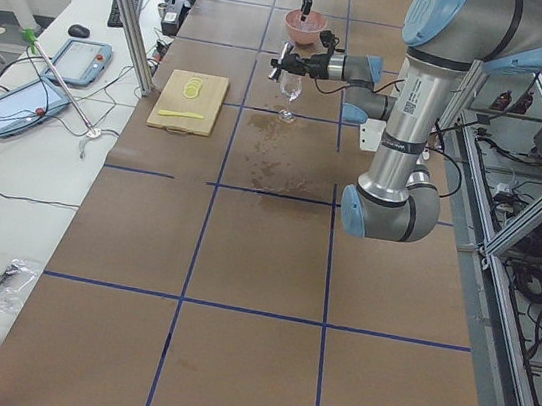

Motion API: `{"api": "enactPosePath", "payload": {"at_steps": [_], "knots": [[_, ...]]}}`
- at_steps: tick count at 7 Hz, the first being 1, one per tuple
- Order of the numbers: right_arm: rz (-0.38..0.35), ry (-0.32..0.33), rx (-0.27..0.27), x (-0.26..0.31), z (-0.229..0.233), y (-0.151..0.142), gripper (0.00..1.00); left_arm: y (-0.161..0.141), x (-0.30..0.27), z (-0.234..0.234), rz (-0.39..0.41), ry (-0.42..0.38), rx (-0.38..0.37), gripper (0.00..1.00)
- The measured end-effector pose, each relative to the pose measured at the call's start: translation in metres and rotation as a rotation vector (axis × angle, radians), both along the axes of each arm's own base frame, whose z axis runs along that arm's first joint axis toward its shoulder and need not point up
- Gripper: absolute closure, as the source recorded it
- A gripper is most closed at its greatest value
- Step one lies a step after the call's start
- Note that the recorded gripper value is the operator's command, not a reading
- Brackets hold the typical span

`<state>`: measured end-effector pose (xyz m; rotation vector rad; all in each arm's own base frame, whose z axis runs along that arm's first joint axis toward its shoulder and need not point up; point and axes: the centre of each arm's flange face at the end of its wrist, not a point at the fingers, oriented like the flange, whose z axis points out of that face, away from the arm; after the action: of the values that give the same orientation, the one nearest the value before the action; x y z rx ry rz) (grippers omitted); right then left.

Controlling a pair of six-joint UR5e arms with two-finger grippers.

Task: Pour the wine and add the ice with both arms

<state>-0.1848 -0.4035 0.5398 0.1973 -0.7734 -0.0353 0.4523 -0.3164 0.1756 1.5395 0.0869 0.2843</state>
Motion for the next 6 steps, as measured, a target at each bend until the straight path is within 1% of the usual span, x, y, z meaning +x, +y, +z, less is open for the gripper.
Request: {"api": "enactPosePath", "payload": {"at_steps": [3, 4, 5, 6], "knots": [[-0.028, 0.008, -0.012, -0.01, 0.007, 0.004, 0.32, -0.001, -0.001, 0.002, -0.001, -0.001, -0.001, 1.0], [-0.036, 0.009, -0.014, -0.013, 0.008, 0.005, 0.36, -0.001, -0.002, 0.003, -0.002, 0.001, -0.001, 1.0], [-0.043, 0.011, -0.017, -0.016, 0.01, 0.006, 0.42, -0.001, -0.003, 0.005, -0.002, 0.011, 0.001, 1.0], [-0.047, 0.012, -0.02, -0.018, 0.011, 0.007, 0.46, 0.0, -0.005, 0.009, -0.002, 0.022, 0.003, 1.0]]}}
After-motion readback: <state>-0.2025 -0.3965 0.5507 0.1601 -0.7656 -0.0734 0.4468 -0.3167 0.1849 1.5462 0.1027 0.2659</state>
